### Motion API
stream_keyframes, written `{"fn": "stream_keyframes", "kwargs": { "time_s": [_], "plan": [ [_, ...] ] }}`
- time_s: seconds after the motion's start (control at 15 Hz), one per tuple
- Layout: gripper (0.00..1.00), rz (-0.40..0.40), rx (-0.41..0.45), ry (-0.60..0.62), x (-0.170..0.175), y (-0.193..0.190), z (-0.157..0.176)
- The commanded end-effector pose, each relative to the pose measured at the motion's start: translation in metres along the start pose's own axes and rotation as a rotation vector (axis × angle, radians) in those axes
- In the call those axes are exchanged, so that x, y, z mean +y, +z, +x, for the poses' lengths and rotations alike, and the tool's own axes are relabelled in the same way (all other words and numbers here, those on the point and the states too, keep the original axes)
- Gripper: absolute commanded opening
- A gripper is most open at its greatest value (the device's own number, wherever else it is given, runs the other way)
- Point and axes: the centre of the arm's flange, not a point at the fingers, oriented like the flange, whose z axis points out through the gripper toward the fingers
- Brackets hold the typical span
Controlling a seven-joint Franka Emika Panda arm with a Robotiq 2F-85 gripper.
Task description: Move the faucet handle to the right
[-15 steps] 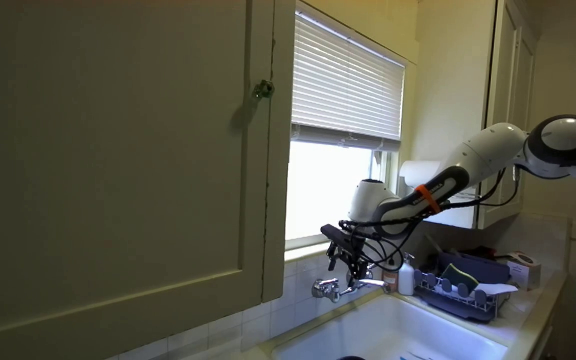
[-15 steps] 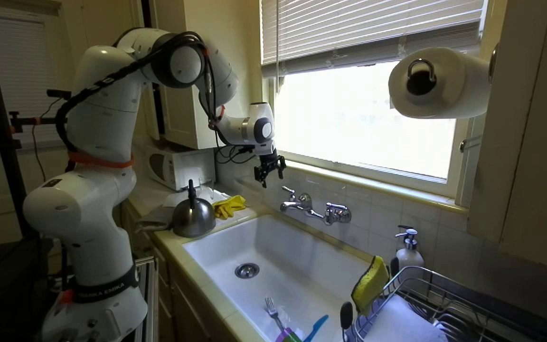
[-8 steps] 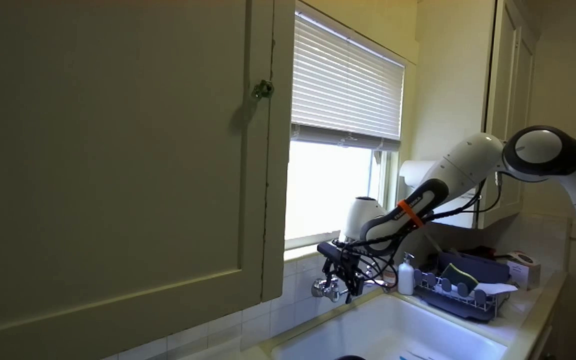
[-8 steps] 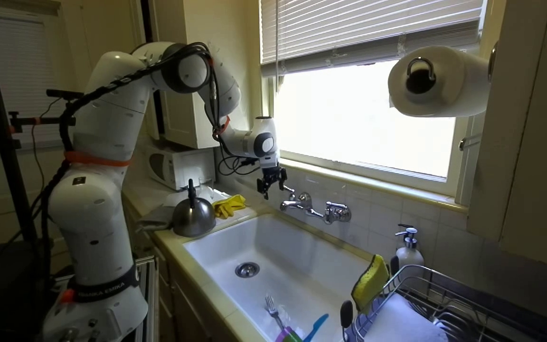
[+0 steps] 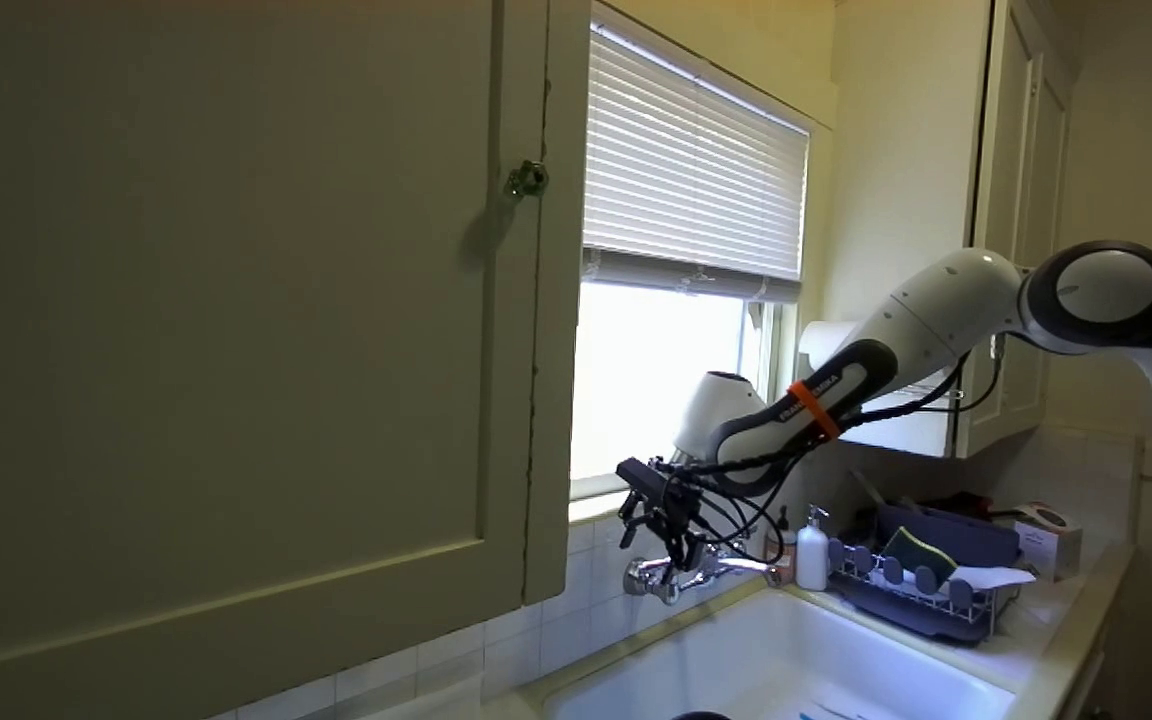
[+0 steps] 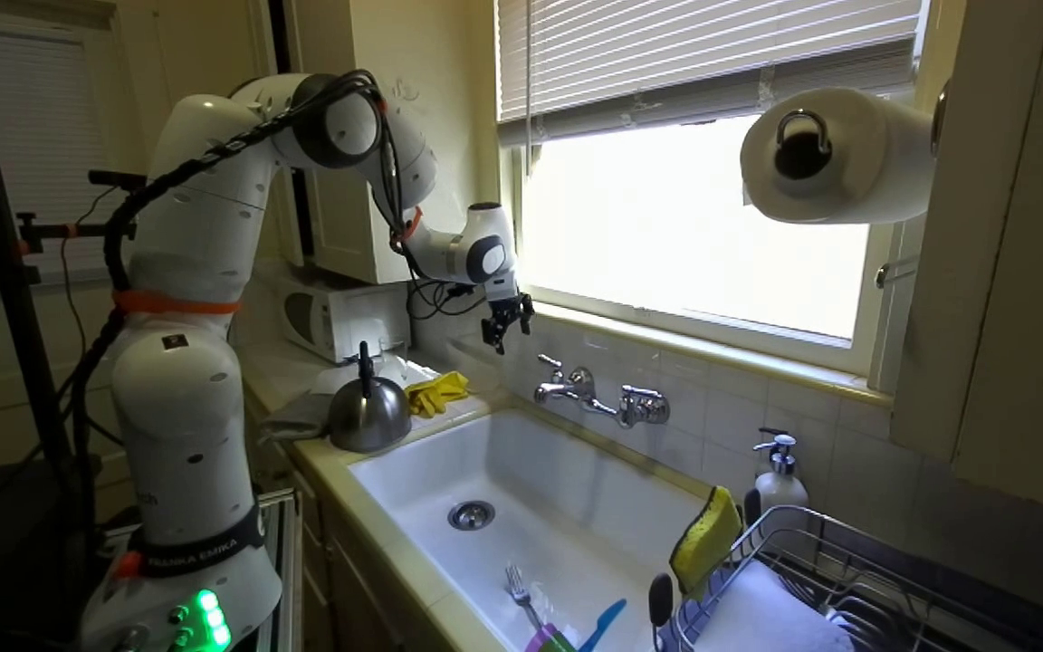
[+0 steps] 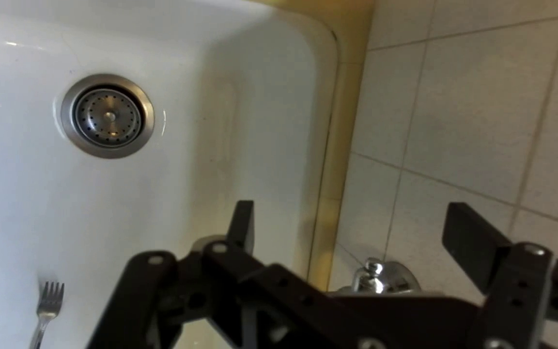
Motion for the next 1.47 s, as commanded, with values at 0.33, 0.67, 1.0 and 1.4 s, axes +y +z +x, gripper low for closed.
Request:
{"fn": "stream_keyframes", "kwargs": {
  "time_s": [0.33,0.67,1.0,1.4],
  "plan": [
    [1.00,0.020,0.115,-0.041,0.008,0.032,0.037],
    [1.00,-0.014,0.128,-0.044,0.007,0.058,0.044],
    [1.00,-0.113,0.145,0.042,0.008,0.040,0.040],
    [1.00,-0.391,0.158,0.090,0.028,-0.001,0.041]
  ]
}}
